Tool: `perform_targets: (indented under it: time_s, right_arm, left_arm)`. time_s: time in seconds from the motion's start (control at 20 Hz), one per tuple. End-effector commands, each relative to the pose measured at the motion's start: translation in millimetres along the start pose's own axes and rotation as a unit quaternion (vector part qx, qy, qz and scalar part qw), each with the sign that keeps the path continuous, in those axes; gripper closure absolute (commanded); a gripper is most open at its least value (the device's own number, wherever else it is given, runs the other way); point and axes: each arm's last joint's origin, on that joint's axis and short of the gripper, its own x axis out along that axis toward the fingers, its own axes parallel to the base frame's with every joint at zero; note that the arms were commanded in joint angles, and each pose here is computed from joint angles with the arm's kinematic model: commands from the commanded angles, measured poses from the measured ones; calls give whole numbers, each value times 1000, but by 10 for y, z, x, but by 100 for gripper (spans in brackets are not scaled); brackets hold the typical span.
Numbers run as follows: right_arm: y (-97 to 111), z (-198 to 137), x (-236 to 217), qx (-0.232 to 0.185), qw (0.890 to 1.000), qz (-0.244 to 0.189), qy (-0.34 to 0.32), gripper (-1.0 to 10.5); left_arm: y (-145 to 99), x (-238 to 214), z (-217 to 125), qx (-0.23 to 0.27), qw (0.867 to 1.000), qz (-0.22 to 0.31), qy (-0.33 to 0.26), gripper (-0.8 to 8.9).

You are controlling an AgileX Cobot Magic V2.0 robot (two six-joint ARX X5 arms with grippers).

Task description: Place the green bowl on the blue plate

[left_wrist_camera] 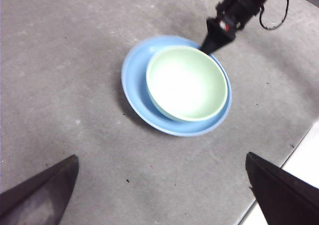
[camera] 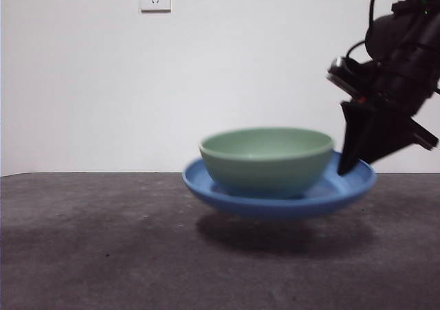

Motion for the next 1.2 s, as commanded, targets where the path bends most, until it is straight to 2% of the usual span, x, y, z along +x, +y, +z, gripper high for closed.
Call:
perform_targets:
  time_s: [0.05, 0.35, 0.55, 0.9, 1.05, 1.1, 1.2]
  right_arm:
    - [86, 74, 46, 9, 1000, 17, 0, 939]
    - [405, 104, 259, 6, 999, 47, 0, 939]
    - [524, 114, 507, 12, 997, 69, 16, 939]
    - [460, 58, 904, 39, 996, 53, 66, 939]
    - [451, 53, 942, 35, 996, 47, 68, 934]
    - [445, 53, 942, 37, 996, 37, 66, 892]
    - [442, 46, 942, 39, 996, 31, 68, 691]
  left_arm:
    - [-14, -27, 50, 4, 1000, -3, -11, 250]
    - [-14, -27, 51, 4, 1000, -3, -11, 250]
    - [-14, -27, 51, 4, 1000, -3, -11, 250]
    - [-14, -27, 50, 4, 1000, -3, -11, 250]
    - [-14, -26, 46, 2, 1000, -3, -9, 250]
    - [-14, -26, 46, 2, 1000, -3, -9, 250]
    - [-14, -27, 46, 2, 1000, -3, -9, 250]
